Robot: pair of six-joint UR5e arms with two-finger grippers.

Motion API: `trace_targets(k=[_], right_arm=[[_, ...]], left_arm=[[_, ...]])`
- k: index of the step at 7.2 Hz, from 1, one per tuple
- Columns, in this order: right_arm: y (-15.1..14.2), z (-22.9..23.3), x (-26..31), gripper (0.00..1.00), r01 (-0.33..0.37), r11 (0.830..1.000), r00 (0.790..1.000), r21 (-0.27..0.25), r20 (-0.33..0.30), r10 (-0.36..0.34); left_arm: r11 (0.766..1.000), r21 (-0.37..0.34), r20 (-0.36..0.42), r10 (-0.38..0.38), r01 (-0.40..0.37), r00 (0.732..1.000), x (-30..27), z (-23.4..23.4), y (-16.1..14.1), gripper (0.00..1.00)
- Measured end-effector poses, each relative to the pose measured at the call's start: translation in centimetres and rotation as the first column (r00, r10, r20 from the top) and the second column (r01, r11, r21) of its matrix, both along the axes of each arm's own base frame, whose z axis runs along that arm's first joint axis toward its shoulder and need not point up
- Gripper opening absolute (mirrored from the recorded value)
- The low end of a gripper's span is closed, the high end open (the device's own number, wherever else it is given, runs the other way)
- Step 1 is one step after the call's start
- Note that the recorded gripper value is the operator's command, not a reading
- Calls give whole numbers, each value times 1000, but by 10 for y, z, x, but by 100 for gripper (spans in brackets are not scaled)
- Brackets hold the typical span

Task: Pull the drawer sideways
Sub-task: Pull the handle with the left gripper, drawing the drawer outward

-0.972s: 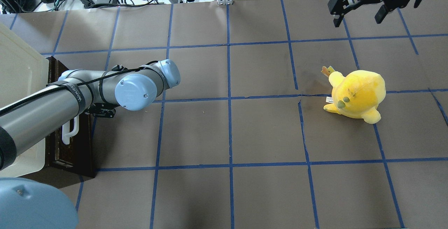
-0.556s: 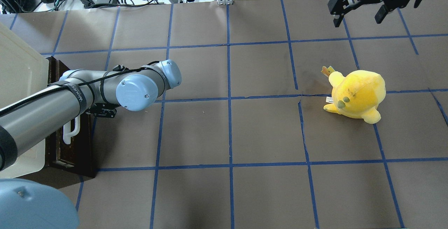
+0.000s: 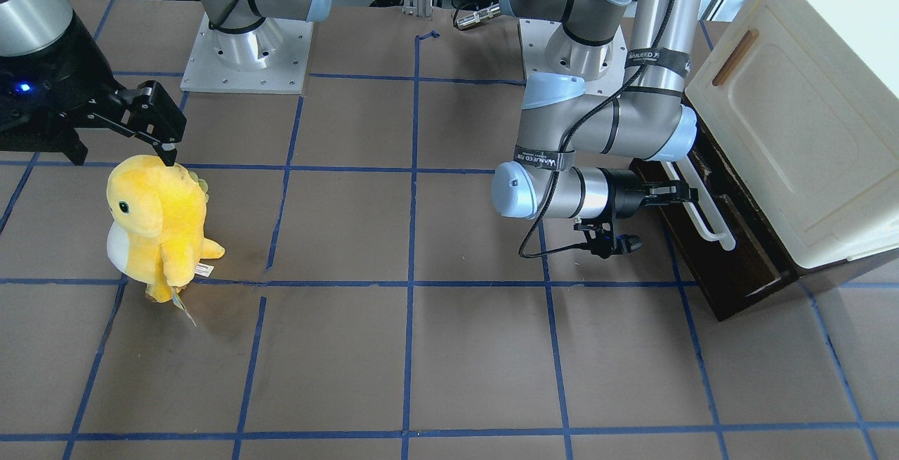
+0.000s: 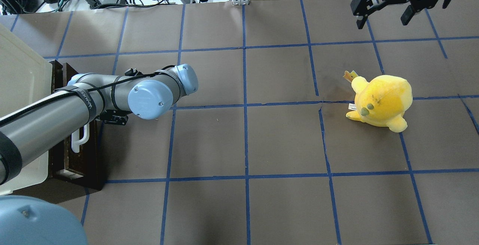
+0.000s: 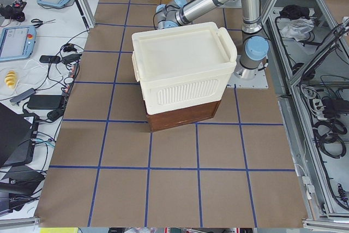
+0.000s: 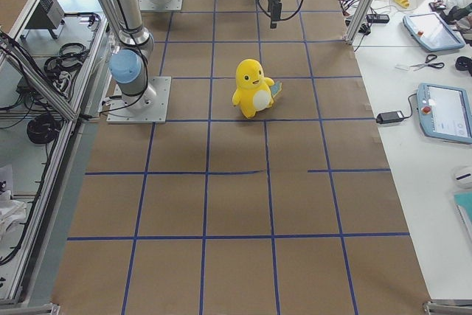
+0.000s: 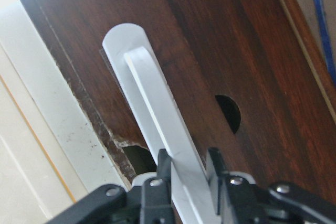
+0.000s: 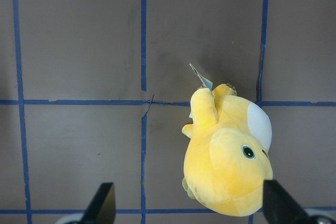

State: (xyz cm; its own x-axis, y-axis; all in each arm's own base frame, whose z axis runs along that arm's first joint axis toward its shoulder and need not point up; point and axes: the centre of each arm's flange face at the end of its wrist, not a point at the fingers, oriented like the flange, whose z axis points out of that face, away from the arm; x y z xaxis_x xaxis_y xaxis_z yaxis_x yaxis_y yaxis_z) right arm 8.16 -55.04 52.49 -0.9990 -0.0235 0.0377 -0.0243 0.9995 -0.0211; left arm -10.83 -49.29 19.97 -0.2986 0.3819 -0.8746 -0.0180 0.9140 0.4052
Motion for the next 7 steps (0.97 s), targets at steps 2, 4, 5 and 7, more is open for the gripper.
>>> trace_targets(k=[2,4,5,7], right_arm=[[0,0,0,100,0,1000,1000,0,0,0],[0,0,0,100,0,1000,1000,0,0,0],[0,0,0,100,0,1000,1000,0,0,0],[0,0,0,100,0,1000,1000,0,0,0]], left_arm=[[1000,2,1,-10,10,1000,-4,0,1,4],[1000,7,1,-18,18,1000,-9,0,2,1],[1000,5,0,-24,24,1000,-12,0,2,0],[999,0,-1,-35,35,999,-17,3,1,0]])
